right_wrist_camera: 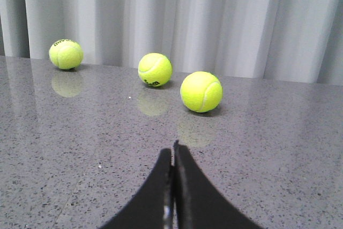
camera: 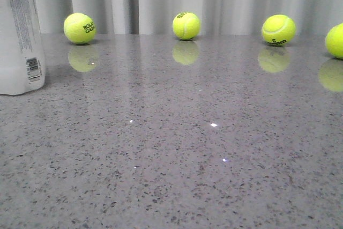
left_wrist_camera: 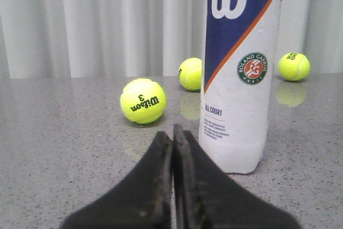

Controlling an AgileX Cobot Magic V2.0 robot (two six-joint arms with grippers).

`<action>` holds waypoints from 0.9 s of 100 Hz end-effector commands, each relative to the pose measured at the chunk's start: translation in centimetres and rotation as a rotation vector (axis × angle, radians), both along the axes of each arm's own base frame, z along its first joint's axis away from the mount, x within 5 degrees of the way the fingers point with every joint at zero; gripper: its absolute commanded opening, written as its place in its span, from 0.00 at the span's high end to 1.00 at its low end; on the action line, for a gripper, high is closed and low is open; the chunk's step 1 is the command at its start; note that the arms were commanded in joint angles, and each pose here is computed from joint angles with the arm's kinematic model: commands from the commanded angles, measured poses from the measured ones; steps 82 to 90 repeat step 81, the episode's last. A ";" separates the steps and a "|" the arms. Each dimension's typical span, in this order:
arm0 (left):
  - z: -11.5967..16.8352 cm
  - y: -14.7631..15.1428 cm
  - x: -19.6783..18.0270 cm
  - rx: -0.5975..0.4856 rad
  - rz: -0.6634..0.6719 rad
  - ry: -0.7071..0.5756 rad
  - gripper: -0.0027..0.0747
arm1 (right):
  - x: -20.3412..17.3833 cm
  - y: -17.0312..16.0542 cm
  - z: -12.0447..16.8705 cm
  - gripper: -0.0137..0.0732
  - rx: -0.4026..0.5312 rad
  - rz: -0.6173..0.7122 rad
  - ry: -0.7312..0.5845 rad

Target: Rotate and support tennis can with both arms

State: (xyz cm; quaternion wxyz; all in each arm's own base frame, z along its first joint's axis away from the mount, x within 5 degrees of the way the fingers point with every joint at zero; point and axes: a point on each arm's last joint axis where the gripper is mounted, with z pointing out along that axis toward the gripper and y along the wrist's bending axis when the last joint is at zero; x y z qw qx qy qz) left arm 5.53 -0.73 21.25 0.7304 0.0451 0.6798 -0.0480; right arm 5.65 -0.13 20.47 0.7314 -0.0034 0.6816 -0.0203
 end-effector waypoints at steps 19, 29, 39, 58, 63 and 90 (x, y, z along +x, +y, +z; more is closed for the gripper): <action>-0.7 0.0 -0.2 -0.018 -0.005 -0.069 0.99 | -0.3 0.0 1.1 0.92 -0.007 -0.002 -0.126; -0.7 0.0 -0.2 -0.018 -0.005 -0.069 0.99 | -0.3 0.0 1.1 0.92 -0.007 -0.002 -0.126; -0.7 0.0 -0.2 -0.018 -0.005 -0.069 0.99 | -0.3 0.0 1.1 0.92 -0.007 -0.002 -0.125; -0.7 0.0 -0.2 -0.018 -0.005 -0.069 0.99 | -0.3 0.0 1.1 0.92 -0.007 -0.002 -0.125; -0.7 0.0 -0.2 -0.018 -0.005 -0.069 0.99 | -0.3 0.0 1.1 0.92 -0.007 -0.002 -0.125; -0.7 0.0 -0.2 -0.018 -0.005 -0.069 0.99 | -0.3 0.0 1.1 0.92 -0.007 -0.002 -0.125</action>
